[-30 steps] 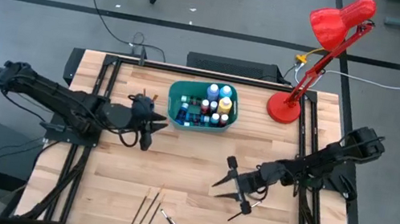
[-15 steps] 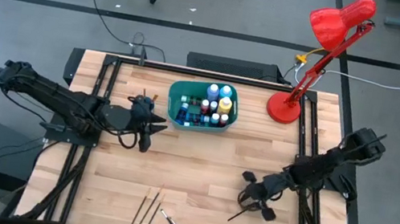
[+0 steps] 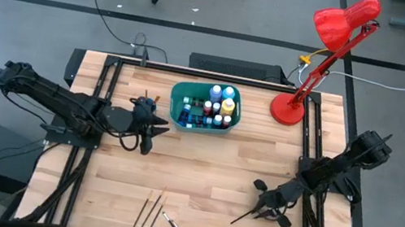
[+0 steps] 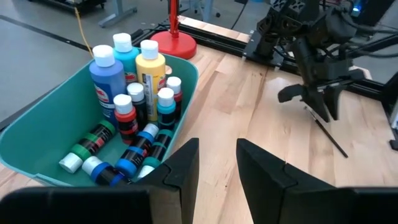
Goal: Pick & Place Paint Supplies
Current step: Put the silver paint brush into the blue cup
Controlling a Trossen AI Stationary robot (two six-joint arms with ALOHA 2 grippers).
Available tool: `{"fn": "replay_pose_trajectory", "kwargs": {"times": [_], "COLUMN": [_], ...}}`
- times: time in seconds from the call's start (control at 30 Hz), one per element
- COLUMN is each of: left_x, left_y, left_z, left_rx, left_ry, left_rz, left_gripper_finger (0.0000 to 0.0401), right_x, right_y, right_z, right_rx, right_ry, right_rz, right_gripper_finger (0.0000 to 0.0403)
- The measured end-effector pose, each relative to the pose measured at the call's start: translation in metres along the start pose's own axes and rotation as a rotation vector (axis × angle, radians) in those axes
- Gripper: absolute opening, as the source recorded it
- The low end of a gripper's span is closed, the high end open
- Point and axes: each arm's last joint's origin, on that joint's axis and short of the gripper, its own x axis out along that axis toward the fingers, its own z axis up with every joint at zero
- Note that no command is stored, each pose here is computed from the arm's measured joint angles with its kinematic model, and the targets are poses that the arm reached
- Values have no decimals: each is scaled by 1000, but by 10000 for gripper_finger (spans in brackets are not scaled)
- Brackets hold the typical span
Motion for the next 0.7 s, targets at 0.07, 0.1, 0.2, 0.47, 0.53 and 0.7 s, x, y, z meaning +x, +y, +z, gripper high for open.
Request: {"fn": "replay_pose_trajectory", "kwargs": {"times": [0.07, 0.1, 0.2, 0.47, 0.53, 0.7], "left_x": [0, 0, 0, 0, 0, 0], "left_y": [0, -1, -1, -1, -1, -1], "left_z": [0, 0, 0, 0, 0, 0], "left_rx": [0, 0, 0, 0, 2, 2], "left_ry": [6, 10, 16, 15, 15, 14], "left_rz": [-13, -23, -37, -38, -37, -37], "left_gripper_finger": [116, 116, 116, 115, 114, 115], "right_x": [0, 0, 0, 1, 1, -1], "right_y": [2, 2, 3, 8, 8, -2], "right_z": [-5, -8, -10, -2, -1, -1], "right_rx": [23, 37, 76, -208, -341, -420], "right_ry": [48, 65, 77, -5, -14, -4], "right_rz": [-17, -38, -79, -20, -36, -307], "right_gripper_finger": [83, 82, 81, 81, 81, 81]}}
